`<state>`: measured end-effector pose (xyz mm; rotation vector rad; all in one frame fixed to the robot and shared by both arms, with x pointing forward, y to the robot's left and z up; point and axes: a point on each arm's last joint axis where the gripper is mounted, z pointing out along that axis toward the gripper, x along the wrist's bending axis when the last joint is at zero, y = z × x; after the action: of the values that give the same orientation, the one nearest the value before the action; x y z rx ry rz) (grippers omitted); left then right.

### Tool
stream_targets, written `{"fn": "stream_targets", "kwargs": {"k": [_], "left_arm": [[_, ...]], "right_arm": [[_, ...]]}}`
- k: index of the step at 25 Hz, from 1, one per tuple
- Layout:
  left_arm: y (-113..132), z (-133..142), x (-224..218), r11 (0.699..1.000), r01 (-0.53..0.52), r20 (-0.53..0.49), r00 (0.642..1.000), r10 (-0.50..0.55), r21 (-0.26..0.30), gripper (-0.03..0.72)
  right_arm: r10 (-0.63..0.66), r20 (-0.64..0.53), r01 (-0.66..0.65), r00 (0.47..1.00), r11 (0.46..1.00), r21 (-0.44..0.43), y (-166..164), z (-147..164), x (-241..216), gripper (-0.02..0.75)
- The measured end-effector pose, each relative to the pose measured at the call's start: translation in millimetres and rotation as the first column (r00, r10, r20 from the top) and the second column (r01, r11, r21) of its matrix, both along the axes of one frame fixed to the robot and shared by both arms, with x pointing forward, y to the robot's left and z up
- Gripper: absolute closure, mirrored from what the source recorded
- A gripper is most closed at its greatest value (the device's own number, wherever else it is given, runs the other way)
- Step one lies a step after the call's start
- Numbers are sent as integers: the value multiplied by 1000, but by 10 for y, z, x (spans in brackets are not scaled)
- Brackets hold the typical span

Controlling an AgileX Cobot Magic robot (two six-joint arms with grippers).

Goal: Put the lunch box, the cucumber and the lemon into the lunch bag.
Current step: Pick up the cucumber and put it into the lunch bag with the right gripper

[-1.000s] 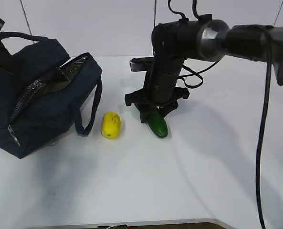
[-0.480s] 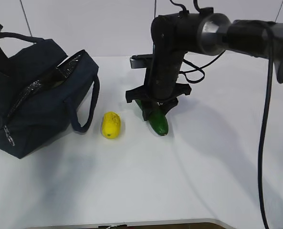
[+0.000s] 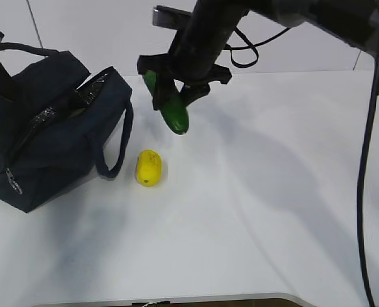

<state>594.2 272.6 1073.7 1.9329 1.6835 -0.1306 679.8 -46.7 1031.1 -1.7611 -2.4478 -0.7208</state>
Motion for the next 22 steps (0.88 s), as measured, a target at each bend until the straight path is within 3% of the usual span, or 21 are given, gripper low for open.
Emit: {"fn": "stream_targets", "kwargs": {"k": [9,14,22], "left_arm": [[-103,78,31,990,-2,40,999,8,-143,698],[-105,90,55,988,-13,63,998,23,-152,698],[-125,137,114,976,-57,107,991,81,-212,698]], "right_arm": [[107,-115,-65,988,944,323,263,128,-121,404],[125,-180,-46,976,920,389,344,-22,-102,404],[173,-248,-46,953,893,447,569,-182,-191,404]]}}
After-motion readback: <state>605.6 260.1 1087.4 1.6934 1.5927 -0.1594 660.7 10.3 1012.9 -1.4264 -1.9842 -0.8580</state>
